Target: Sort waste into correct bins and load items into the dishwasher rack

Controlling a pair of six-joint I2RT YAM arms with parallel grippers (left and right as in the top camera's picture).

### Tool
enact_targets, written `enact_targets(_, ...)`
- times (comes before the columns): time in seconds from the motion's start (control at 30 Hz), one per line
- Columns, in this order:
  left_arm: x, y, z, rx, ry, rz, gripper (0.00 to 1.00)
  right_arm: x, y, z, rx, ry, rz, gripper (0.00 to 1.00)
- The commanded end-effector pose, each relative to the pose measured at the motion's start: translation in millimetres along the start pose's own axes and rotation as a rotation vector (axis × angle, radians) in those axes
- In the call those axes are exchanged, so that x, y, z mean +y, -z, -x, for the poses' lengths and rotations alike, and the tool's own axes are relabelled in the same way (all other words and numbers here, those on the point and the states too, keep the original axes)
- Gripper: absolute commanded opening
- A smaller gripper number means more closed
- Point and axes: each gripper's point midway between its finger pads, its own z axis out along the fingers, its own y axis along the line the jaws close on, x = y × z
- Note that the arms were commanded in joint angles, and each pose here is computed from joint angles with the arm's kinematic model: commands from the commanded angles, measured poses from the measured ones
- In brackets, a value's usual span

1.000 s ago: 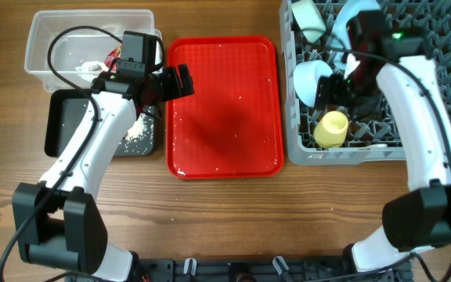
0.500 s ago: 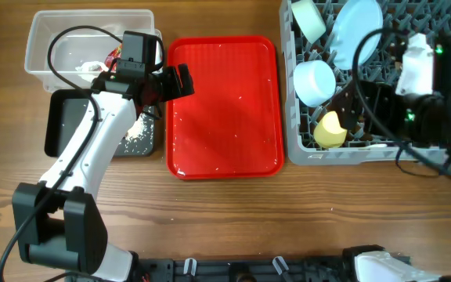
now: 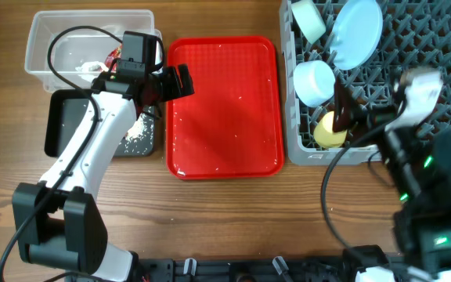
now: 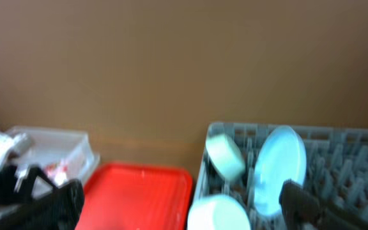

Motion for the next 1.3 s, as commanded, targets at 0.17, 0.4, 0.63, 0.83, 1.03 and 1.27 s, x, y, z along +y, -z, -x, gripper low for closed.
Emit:
enact_targets(0.17, -3, 6, 6, -0.025, -0.013, -0.003, 1.00, -32, 23, -137, -0.173, -0.083, -0.087, 1.00)
enact_targets(0.4, -3, 6, 6, -0.025, -0.013, -0.003, 1.00, -35, 28, -186, -0.126, -0.112, -0.092, 1.00)
enact_targets(0.63, -3, 6, 6, -0.025, -0.013, -0.003, 1.00, -35, 31, -189, -0.115, -0.113, -0.090, 1.00)
enact_targets(0.83, -3, 6, 6, -0.025, -0.013, -0.003, 1.00, -35, 30, -192, -0.106, -0.114, -0.092, 1.00)
enact_targets(1.03, -3, 6, 6, -0.025, -0.013, -0.003, 1.00, -35, 30, -192, -0.106, -0.114, -0.092, 1.00)
enact_targets(1.27, -3, 6, 6, -0.025, -0.013, -0.003, 1.00, -35, 30, -192, -0.106, -0.114, -0.092, 1.00)
